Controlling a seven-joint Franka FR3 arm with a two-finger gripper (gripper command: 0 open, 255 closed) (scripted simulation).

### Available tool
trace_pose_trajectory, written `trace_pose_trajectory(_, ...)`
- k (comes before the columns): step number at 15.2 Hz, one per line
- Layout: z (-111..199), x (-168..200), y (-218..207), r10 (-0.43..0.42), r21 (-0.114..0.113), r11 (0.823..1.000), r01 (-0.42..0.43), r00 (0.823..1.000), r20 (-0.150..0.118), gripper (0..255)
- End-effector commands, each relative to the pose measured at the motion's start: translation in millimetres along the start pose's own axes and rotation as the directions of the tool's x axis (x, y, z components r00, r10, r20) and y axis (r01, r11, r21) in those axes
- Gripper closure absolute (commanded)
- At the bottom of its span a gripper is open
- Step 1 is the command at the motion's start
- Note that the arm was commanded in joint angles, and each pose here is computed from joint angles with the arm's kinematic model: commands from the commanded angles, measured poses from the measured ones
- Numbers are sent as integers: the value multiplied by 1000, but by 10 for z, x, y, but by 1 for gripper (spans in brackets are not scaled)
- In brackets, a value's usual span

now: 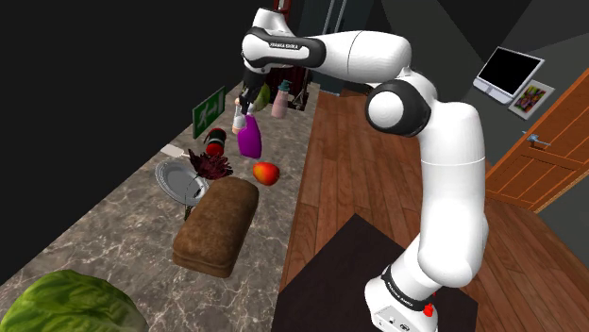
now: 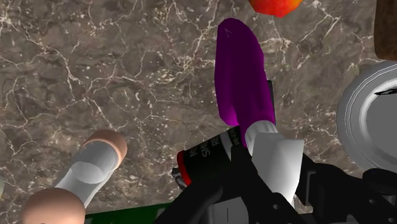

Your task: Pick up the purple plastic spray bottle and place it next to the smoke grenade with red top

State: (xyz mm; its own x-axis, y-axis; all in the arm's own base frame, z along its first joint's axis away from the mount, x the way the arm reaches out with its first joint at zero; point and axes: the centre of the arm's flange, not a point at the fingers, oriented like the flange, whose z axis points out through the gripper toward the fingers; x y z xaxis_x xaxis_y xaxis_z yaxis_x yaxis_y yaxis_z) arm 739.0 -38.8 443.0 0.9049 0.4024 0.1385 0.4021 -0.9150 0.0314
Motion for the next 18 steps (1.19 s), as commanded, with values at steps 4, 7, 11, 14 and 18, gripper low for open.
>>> trace_pose_trajectory(4,251,-39,-11,0,0,1000,0,1000,-1,255)
trace_pose_trajectory(7,251,-39,-11,0,0,1000,0,1000,-1,255)
trace_pose_trajectory(11,251,-39,-11,0,0,1000,0,1000,-1,255)
trace_pose_trajectory(14,251,-39,-11,0,0,1000,0,1000,-1,0)
trace_pose_trajectory(18,119,-39,-11,0,0,1000,0,1000,-1,0)
